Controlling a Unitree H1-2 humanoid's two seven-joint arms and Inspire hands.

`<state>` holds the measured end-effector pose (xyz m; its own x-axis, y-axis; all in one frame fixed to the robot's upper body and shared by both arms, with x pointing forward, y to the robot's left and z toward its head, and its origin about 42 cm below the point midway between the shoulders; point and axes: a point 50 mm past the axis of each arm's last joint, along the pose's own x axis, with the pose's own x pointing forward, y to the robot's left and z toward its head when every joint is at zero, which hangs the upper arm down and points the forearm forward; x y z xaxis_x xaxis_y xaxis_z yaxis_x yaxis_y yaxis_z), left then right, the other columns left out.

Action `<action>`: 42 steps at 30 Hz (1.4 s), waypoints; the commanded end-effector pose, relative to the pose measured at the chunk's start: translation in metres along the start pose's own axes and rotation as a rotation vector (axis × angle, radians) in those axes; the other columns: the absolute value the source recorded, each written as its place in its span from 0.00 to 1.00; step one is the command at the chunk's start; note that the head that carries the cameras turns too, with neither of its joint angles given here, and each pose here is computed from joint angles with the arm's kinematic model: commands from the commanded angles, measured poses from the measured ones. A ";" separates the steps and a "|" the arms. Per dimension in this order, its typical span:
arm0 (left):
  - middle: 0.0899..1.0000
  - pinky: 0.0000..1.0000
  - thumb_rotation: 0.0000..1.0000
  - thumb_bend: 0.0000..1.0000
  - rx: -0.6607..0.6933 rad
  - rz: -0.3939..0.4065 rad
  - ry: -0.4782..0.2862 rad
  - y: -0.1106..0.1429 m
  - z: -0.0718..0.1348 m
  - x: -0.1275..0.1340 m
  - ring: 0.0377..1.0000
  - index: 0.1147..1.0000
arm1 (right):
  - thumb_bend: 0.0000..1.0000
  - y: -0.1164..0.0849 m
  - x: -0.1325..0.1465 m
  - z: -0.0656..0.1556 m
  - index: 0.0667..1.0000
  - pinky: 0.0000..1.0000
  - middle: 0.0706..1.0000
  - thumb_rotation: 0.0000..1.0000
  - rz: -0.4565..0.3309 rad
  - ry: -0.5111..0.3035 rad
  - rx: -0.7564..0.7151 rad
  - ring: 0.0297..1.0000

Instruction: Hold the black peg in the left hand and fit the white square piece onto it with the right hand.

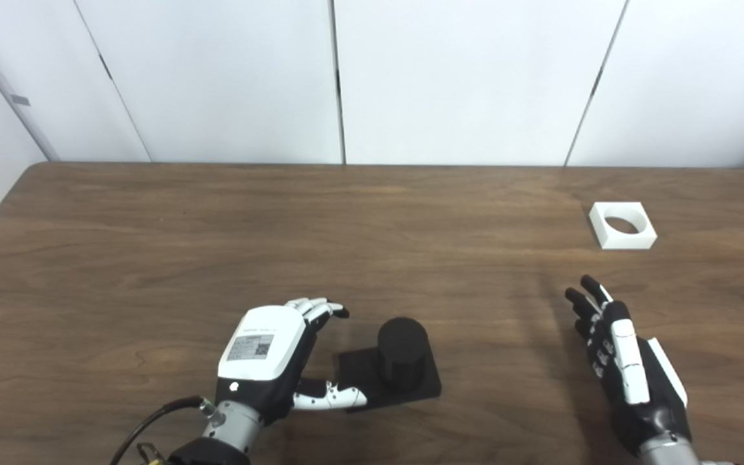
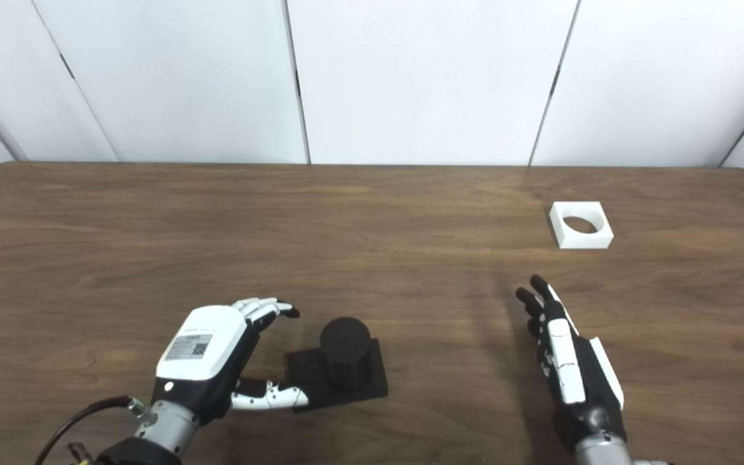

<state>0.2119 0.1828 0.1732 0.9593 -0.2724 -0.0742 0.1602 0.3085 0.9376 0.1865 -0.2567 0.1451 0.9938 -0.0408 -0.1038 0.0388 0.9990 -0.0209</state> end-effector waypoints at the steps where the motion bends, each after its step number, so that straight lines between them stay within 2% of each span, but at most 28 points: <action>1: 0.84 0.78 0.64 1.00 0.003 0.027 -0.012 0.004 0.002 0.002 0.86 0.75 | 0.54 0.004 0.003 0.007 0.96 1.00 0.92 1.00 0.006 -0.027 0.011 0.97; 11: 0.87 0.83 0.64 1.00 0.022 -0.046 0.008 0.000 -0.005 0.009 0.89 0.77 | 0.54 0.004 0.003 0.008 0.96 1.00 0.91 1.00 -0.001 -0.019 0.008 0.97; 24: 0.88 0.84 0.63 1.00 0.005 -0.071 0.012 -0.001 -0.004 0.007 0.90 0.76 | 0.54 0.004 0.003 0.010 0.96 1.00 0.92 1.00 0.007 -0.019 -0.004 0.98; 42: 0.87 0.82 0.64 1.00 0.027 -0.037 -0.019 0.002 0.013 -0.003 0.88 0.76 | 0.54 0.004 0.004 0.011 0.96 1.00 0.92 1.00 0.009 -0.021 -0.011 0.97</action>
<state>0.2064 0.1757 0.1660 0.9402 -0.2920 -0.1752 0.2578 0.2742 0.9265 0.1873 -0.2564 0.1479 0.9925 -0.0396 -0.1158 0.0353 0.9986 -0.0393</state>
